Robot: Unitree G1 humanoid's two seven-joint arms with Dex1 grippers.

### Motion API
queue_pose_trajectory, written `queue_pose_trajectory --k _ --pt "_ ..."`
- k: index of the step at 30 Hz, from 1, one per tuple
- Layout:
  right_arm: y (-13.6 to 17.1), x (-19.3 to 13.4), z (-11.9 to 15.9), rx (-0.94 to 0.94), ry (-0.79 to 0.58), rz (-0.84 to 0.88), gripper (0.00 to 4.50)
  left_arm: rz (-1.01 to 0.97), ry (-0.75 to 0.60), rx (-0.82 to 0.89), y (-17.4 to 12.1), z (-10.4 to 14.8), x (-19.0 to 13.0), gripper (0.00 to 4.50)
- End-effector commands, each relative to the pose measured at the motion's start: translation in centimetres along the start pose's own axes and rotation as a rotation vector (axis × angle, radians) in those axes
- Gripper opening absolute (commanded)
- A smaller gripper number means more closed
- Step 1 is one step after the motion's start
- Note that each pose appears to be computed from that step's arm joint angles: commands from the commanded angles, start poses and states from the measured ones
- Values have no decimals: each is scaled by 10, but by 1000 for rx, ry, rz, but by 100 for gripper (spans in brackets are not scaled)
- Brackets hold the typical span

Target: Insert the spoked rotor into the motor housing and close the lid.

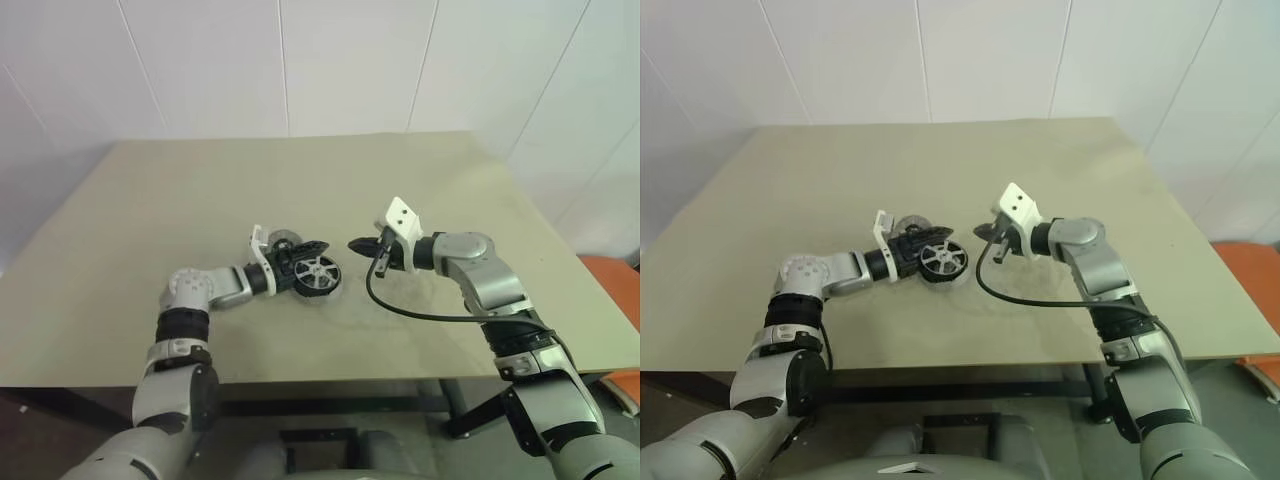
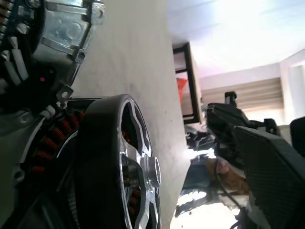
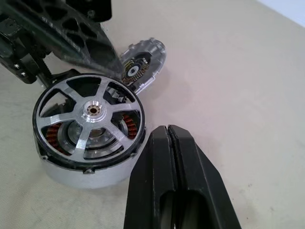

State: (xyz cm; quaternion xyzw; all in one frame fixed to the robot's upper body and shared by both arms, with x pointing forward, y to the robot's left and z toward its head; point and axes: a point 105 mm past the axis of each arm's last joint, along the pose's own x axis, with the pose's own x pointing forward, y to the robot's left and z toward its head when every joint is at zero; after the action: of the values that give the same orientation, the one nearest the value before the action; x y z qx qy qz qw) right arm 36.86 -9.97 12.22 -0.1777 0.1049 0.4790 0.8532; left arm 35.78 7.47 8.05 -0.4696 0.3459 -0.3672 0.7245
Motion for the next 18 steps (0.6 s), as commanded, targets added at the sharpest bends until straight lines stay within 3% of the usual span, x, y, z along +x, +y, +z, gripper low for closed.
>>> queue_pose_trajectory --k 1,10,18 --pt "-5 -1 17 -39 -46 -12 0 33 35 135 -7 7 -6 447" --pt "-5 1 17 -38 -46 -7 0 103 138 385 4 18 -23 447" --pt "-4 2 16 -34 -47 -7 0 58 144 366 8 15 -22 447"
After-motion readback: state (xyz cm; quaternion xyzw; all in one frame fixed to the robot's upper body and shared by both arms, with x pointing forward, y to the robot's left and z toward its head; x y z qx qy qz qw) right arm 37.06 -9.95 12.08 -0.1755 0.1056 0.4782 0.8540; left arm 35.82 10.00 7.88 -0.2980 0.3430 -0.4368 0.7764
